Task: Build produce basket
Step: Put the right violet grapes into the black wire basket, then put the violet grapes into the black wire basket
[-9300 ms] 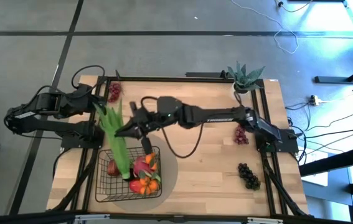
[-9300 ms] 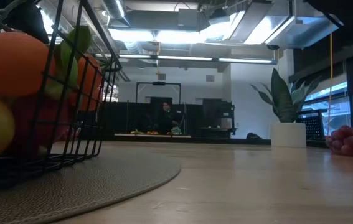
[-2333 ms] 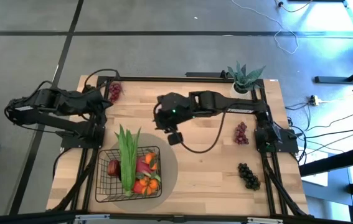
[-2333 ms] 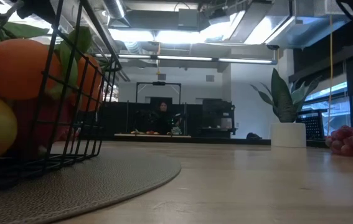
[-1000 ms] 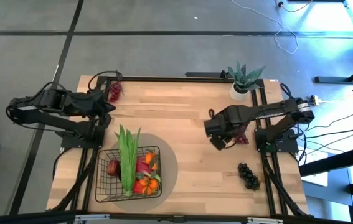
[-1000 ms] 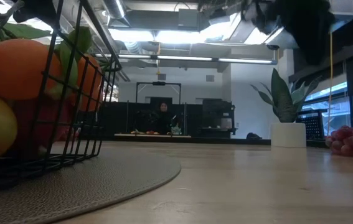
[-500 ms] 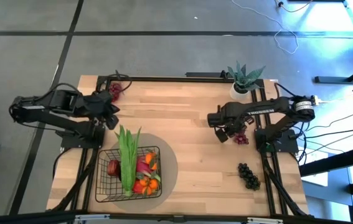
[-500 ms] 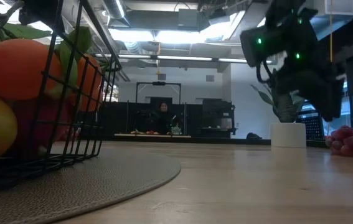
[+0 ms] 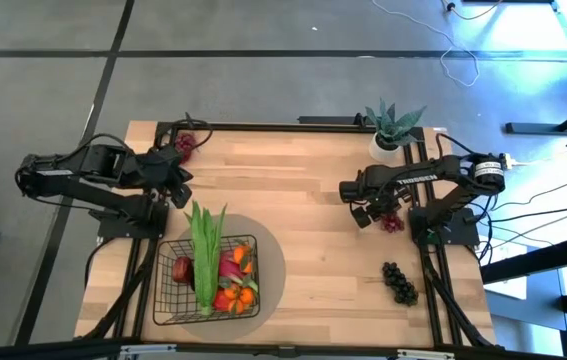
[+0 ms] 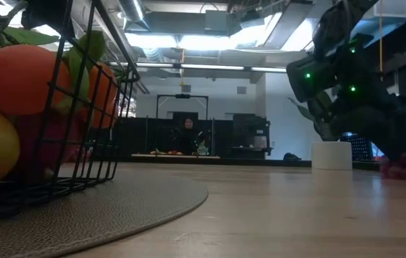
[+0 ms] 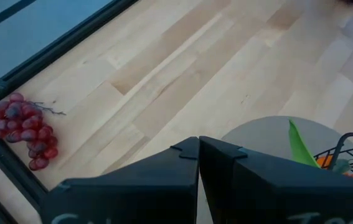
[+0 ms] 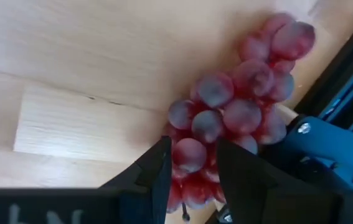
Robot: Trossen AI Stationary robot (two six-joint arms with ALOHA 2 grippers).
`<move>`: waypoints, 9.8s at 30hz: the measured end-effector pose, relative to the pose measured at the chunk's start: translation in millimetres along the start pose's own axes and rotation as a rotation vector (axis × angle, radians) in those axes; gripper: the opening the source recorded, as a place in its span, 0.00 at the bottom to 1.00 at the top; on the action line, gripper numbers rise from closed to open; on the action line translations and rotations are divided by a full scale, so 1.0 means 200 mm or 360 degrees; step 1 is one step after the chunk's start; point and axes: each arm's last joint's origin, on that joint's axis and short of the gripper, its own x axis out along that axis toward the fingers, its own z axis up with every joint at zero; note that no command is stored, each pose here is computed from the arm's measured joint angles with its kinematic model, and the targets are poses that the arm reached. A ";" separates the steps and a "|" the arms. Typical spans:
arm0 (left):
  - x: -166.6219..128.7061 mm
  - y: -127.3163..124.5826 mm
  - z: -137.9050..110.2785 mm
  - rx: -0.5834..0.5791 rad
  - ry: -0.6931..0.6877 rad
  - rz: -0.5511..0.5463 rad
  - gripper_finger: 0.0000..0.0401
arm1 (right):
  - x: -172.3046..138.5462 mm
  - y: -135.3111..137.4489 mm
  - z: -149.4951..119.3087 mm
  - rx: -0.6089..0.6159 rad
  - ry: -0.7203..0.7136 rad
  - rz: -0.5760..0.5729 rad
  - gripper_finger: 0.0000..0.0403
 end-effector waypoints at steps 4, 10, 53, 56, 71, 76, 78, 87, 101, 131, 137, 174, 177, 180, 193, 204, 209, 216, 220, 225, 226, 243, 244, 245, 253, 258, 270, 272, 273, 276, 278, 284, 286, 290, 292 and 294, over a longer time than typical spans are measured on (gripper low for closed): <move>0.00 0.00 0.00 -0.0007 0.0000 0.0000 0.00 | 0.04 -0.01 -0.01 0.0004 0.0037 -0.0002 0.31; 0.00 0.00 0.00 -0.0006 0.0000 0.0000 0.00 | 0.06 -0.02 -0.01 -0.0083 0.0055 -0.0023 0.26; 0.00 0.00 0.00 0.0042 0.0001 0.0001 0.00 | -1.36 0.36 -0.22 -0.1137 -0.1368 0.1828 0.00; 0.00 0.00 0.00 0.0069 0.0003 -0.0002 0.00 | -1.42 0.41 -0.24 -0.1263 -0.1446 0.2088 0.00; 0.00 0.00 0.00 0.0133 -0.0007 0.0008 0.00 | -1.29 0.93 -0.07 -0.1615 -0.1622 0.2589 0.00; 0.00 0.00 0.00 0.0131 -0.0009 0.0008 0.00 | -1.20 1.08 0.00 -0.1672 -0.1832 0.2672 0.00; 0.00 0.00 0.00 0.0127 -0.0009 0.0008 0.00 | -1.17 1.13 0.03 -0.1701 -0.1954 0.2700 0.00; 0.00 0.00 0.00 0.0076 -0.0009 0.0009 0.00 | -1.09 1.41 0.08 -0.1945 -0.2433 0.2647 0.00; 0.00 0.00 0.00 0.0074 -0.0014 0.0017 0.00 | -0.89 1.81 0.15 -0.2313 -0.2462 0.2782 0.00; 0.00 0.00 0.00 0.0076 -0.0013 0.0017 0.00 | -0.77 1.90 0.07 -0.2390 -0.2651 0.2335 0.19; 0.00 0.02 -0.01 0.0043 0.0027 0.0050 0.00 | -0.85 1.87 0.08 -0.2358 -0.2685 0.2406 0.25; 0.16 0.17 0.03 -0.0725 0.0154 0.0884 0.21 | -1.68 0.69 0.18 -0.1746 -0.2470 0.0853 0.02; 0.21 0.21 0.05 -0.0959 0.0207 0.0983 0.23 | -1.70 0.56 0.20 -0.1695 -0.2386 0.0764 0.02; 0.29 0.26 0.09 -0.1083 0.0299 0.1065 0.23 | -1.72 0.42 0.22 -0.1652 -0.2329 0.0712 0.02; 0.71 0.60 0.24 -0.1171 0.0542 0.1091 0.23 | -1.71 0.12 0.34 -0.1508 -0.2127 0.0560 0.02; 0.93 0.80 0.19 -0.1216 0.0788 0.1234 0.23 | -1.69 0.06 0.41 -0.1481 -0.2087 0.0495 0.02; 1.01 0.83 0.16 -0.1182 0.0830 0.1323 0.23 | -1.69 0.03 0.44 -0.1456 -0.2081 0.0481 0.02; 1.10 0.87 0.14 -0.1088 0.0842 0.1460 0.23 | -1.68 0.00 0.47 -0.1420 -0.2077 0.0464 0.02; 1.14 0.88 0.11 -0.1081 0.0905 0.1466 0.23 | -1.68 -0.02 0.49 -0.1400 -0.2074 0.0457 0.02; 1.17 0.89 0.09 -0.1052 0.0952 0.1506 0.23 | -1.68 -0.04 0.51 -0.1382 -0.2072 0.0451 0.02; 1.17 0.90 0.09 -0.1038 0.0961 0.1508 0.23 | -1.68 -0.04 0.51 -0.1379 -0.2071 0.0450 0.02; 1.18 0.90 0.09 -0.0659 0.1128 0.1328 0.03 | -1.68 -0.04 0.51 -0.1377 -0.2072 0.0450 0.02; 1.18 0.89 0.09 -0.0654 0.1138 0.1307 0.02 | -1.68 -0.04 0.51 -0.1377 -0.2072 0.0450 0.02; 1.18 0.89 0.09 -0.0641 0.1145 0.1285 0.02 | -1.68 -0.04 0.51 -0.1377 -0.2071 0.0450 0.02; 1.03 0.78 0.17 -0.0532 0.1007 0.1221 0.00 | -1.66 -0.04 0.51 -0.1430 -0.2021 0.0413 0.02; 0.86 0.67 0.21 -0.0412 0.0925 0.1158 0.00 | -1.66 -0.04 0.51 -0.1435 -0.2020 0.0409 0.02; 0.32 0.32 0.11 -0.0397 0.0609 0.0916 0.00 | -1.66 -0.05 0.50 -0.1464 -0.2001 0.0390 0.02; 0.25 0.28 0.07 -0.0406 0.0569 0.0812 0.00 | -1.66 -0.05 0.50 -0.1462 -0.2003 0.0391 0.02; 0.22 0.26 0.06 -0.0401 0.0555 0.0756 0.00 | -1.66 -0.05 0.50 -0.1461 -0.2004 0.0391 0.02; 0.15 0.22 0.02 -0.0353 0.0518 0.0596 0.00 | -1.66 -0.05 0.50 -0.1435 -0.1999 0.0411 0.02; 0.11 0.20 0.00 -0.0310 0.0498 0.0491 0.00 | -1.66 -0.05 0.50 -0.1422 -0.1996 0.0420 0.02; -0.01 0.18 -0.06 -0.0205 0.0449 0.0157 0.00 | -1.66 -0.04 0.50 -0.1411 -0.1980 0.0501 0.02; -0.06 0.19 -0.09 -0.0191 0.0418 0.0058 0.00 | -1.66 -0.04 0.49 -0.1407 -0.1977 0.0507 0.02; -0.15 0.21 -0.13 -0.0175 0.0330 -0.0217 0.00 | -1.66 -0.04 0.50 -0.1389 -0.1972 0.0517 0.02; -0.20 0.22 -0.15 -0.0168 0.0274 -0.0395 0.00 | -1.65 -0.04 0.50 -0.1392 -0.1966 0.0517 0.02; -0.24 0.22 -0.16 -0.0159 0.0228 -0.0600 0.00 | -1.64 -0.04 0.50 -0.1396 -0.1950 0.0513 0.02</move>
